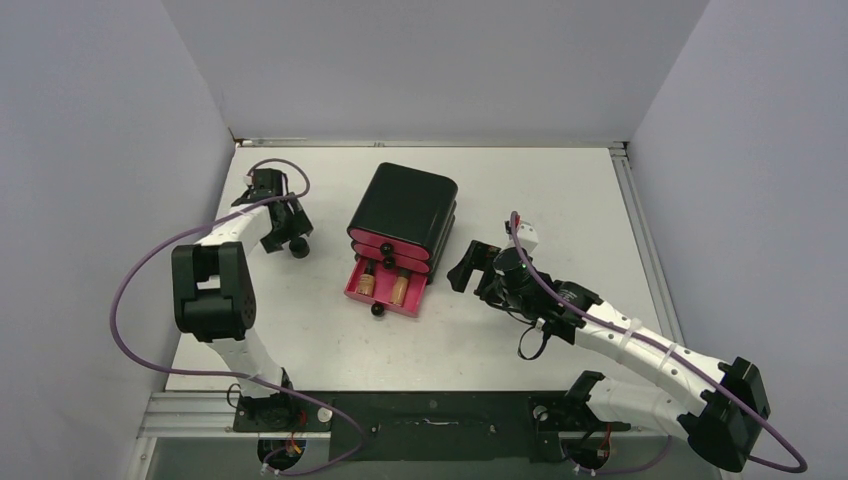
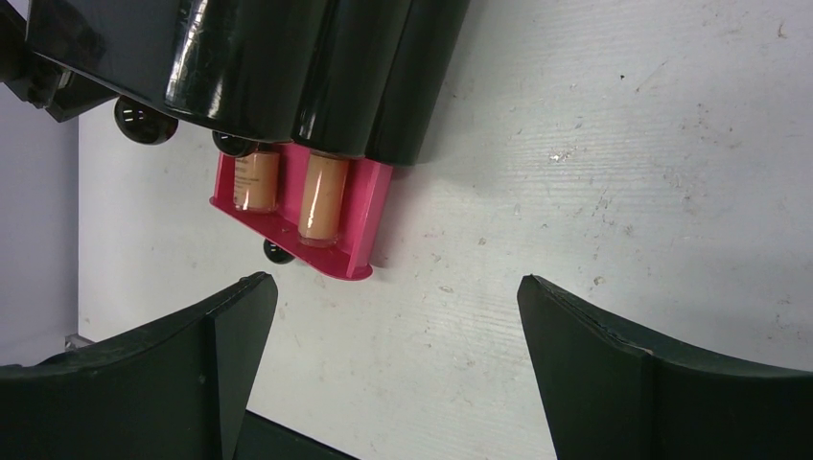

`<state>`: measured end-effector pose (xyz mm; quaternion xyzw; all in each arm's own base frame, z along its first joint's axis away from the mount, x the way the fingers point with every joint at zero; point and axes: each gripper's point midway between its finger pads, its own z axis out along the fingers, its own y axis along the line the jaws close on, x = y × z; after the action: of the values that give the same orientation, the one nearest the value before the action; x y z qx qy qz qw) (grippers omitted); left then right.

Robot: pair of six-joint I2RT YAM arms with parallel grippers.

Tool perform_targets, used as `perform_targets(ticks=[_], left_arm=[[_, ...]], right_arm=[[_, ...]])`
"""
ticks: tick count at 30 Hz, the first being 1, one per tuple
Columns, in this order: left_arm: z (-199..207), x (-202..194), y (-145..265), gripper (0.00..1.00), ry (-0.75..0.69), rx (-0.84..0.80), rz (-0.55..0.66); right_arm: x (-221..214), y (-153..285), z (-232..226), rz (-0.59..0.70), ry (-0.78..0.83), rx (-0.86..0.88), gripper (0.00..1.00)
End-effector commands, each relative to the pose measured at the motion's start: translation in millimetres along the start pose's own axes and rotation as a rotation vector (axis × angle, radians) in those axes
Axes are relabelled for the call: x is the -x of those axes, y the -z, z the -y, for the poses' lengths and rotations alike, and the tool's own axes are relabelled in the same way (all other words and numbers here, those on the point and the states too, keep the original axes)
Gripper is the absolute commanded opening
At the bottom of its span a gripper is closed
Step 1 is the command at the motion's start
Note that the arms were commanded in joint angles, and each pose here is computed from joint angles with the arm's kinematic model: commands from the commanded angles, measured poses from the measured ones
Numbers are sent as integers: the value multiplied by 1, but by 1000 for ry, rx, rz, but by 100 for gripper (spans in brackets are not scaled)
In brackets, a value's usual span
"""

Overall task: Organize the makeup
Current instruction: Pick up the makeup from the center of the board.

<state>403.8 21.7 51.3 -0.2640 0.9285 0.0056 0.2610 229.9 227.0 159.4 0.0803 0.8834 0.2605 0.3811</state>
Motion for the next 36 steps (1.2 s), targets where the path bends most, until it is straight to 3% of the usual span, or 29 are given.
perform_targets(ticks=[1,6,11,14,15,17,18,27,36], left_arm=[[12,-4,-4,65,-46,-18,-4],[4,-3,-8,51,-36,-9,-22],[3,-4,-12,52,-52,-4,-38],[3,-13,-20,47,-65,-3,-88],[3,-17,-23,43,-68,-2,-105],[3,-18,-23,25,-69,-6,-112],[3,-18,-22,23,-68,-9,-106],[6,-18,-8,21,-88,-21,-69],[8,-51,15,17,-29,-105,-65]], right_arm=[[7,-1,-7,4,0,12,94],[6,1,-3,-3,0,1,94],[5,0,1,-1,-10,0,94],[6,0,1,-8,-7,-4,94],[6,0,2,-9,-6,-8,94],[7,0,2,-13,-6,-12,94],[7,1,3,-13,-6,-14,94],[8,3,7,-4,-26,-15,94],[4,-1,4,-30,-25,-13,94]])
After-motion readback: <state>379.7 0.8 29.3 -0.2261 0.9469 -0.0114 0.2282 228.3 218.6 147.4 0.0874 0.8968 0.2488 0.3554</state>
